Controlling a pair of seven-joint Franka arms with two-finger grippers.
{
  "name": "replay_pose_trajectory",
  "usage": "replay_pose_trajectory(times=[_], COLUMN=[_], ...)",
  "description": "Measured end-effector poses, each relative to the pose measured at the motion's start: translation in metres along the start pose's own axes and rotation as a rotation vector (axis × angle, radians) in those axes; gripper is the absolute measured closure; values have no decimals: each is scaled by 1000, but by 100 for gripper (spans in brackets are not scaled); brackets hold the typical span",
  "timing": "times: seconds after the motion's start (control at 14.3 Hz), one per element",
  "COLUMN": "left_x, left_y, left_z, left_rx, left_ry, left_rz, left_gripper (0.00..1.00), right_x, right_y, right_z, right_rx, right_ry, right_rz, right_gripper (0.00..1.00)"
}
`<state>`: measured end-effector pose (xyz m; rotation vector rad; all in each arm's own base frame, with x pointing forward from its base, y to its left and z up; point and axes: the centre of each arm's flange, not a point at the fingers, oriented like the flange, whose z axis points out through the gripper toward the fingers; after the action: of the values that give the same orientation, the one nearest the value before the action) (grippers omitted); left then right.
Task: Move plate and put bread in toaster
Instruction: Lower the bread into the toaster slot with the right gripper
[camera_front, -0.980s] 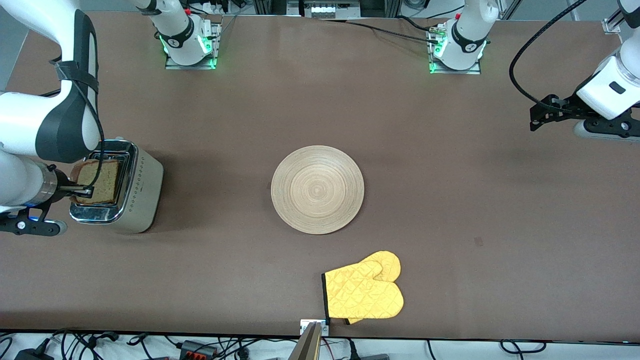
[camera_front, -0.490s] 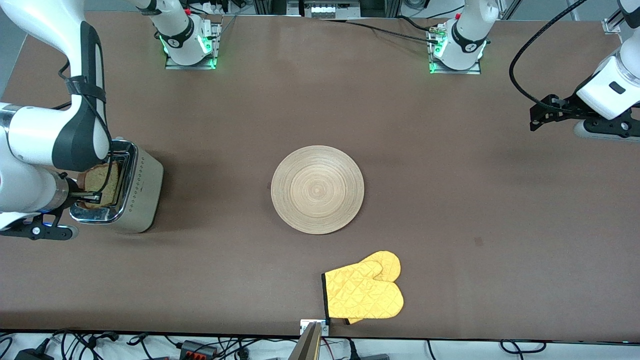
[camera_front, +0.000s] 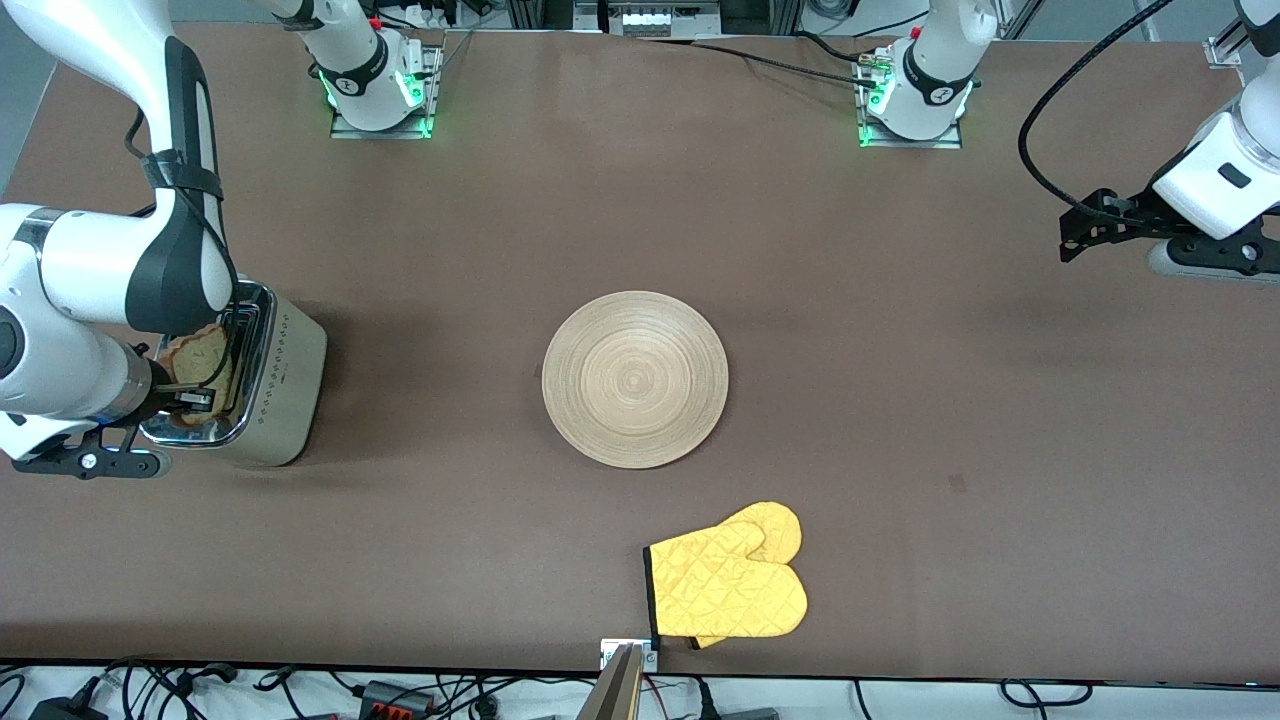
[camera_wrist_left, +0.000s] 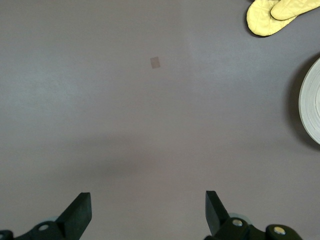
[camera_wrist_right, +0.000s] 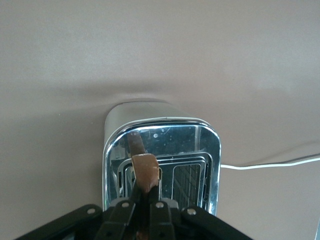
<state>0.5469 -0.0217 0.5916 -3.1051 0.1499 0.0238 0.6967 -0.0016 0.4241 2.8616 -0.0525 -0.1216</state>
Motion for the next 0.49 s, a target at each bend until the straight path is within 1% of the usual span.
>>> replay_pose_trajectory(times=[0.21, 0.49], left_x=[0, 0], left_y=[0, 0], left_z=[0, 0], left_rx=[0, 0], left_ry=[0, 0], left_rz=[0, 0], left_gripper=[0, 0], right_x=[3, 3], right_y=[4, 4], right_z=[4, 5], right_rx=[-1, -2], right_ry=[20, 22], right_rz=[6, 29], right_gripper=[92, 92])
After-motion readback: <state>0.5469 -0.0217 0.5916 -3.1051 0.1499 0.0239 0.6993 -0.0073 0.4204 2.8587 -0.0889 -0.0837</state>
